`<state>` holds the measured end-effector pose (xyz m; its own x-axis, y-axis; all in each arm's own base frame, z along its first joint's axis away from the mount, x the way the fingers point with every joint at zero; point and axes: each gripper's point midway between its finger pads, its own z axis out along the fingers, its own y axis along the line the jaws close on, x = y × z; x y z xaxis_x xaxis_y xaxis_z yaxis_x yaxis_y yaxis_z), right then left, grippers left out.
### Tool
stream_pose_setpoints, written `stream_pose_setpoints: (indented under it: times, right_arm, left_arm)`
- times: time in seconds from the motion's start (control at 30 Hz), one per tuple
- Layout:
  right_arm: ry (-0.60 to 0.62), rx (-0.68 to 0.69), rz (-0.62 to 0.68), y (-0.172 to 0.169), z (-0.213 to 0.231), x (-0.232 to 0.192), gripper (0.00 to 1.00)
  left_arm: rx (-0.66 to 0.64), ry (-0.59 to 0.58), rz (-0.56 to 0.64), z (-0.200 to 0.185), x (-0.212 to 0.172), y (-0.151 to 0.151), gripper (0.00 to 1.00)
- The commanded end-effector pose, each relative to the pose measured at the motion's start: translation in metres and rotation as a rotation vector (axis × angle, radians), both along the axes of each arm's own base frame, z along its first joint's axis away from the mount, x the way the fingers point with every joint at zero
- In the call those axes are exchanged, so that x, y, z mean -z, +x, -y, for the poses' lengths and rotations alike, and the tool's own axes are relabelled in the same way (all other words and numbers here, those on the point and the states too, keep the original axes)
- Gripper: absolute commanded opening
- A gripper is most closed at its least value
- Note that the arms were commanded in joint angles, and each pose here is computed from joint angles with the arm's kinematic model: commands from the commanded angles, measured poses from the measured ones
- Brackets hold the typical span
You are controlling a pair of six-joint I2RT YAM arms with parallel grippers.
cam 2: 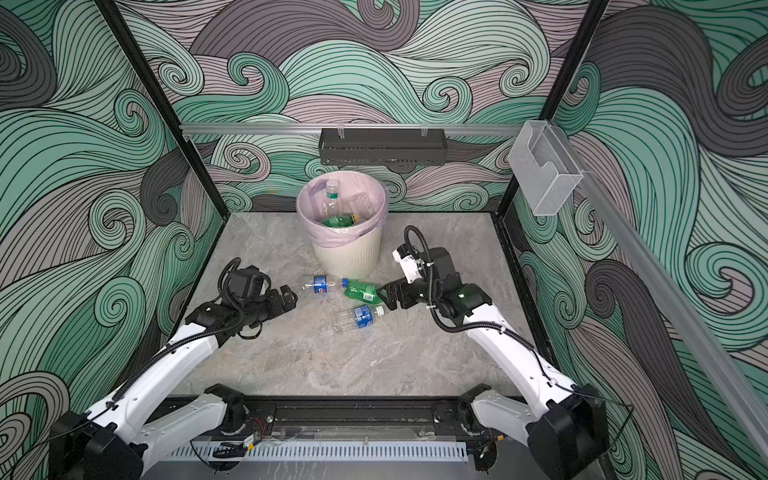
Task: Throw the plastic bottles in the bin
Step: 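Lower the left gripper onto the blue-labelled bottle by the bin and close it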
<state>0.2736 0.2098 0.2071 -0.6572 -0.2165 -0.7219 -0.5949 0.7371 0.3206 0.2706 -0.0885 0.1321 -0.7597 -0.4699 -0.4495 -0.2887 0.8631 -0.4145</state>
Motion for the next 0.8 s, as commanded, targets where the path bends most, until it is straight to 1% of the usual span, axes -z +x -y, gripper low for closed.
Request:
stream_pose_setpoints:
  times: [0.0, 0.2, 0.37, 0.57, 0.67, 0.77]
  right_arm:
    - [0.011, 0.006, 0.030, 0.004, -0.001, -0.004, 0.96]
    - [-0.004, 0.022, 0.024, 0.003, 0.002, 0.001, 0.95]
    - [-0.021, 0.042, 0.030, -0.001, 0.009, 0.005, 0.95]
    - [-0.030, 0.055, 0.037, -0.006, 0.015, 0.009, 0.95]
    - [-0.035, 0.059, 0.036, -0.008, 0.017, 0.011, 0.95]
    - [-0.040, 0.064, 0.037, -0.008, 0.019, 0.011, 0.95]
  left_arm:
    - [-0.104, -0.121, -0.025, 0.010, -0.003, 0.015, 0.99]
    - [-0.225, -0.227, -0.090, 0.025, 0.022, 0.037, 0.99]
    - [-0.313, -0.212, -0.105, 0.027, 0.028, 0.051, 0.99]
    - [-0.369, -0.304, -0.084, 0.041, 0.027, 0.079, 0.99]
    - [-0.416, -0.310, -0.131, 0.045, 0.042, 0.087, 0.99]
    - [-0.461, -0.349, -0.151, 0.049, 0.055, 0.094, 0.98]
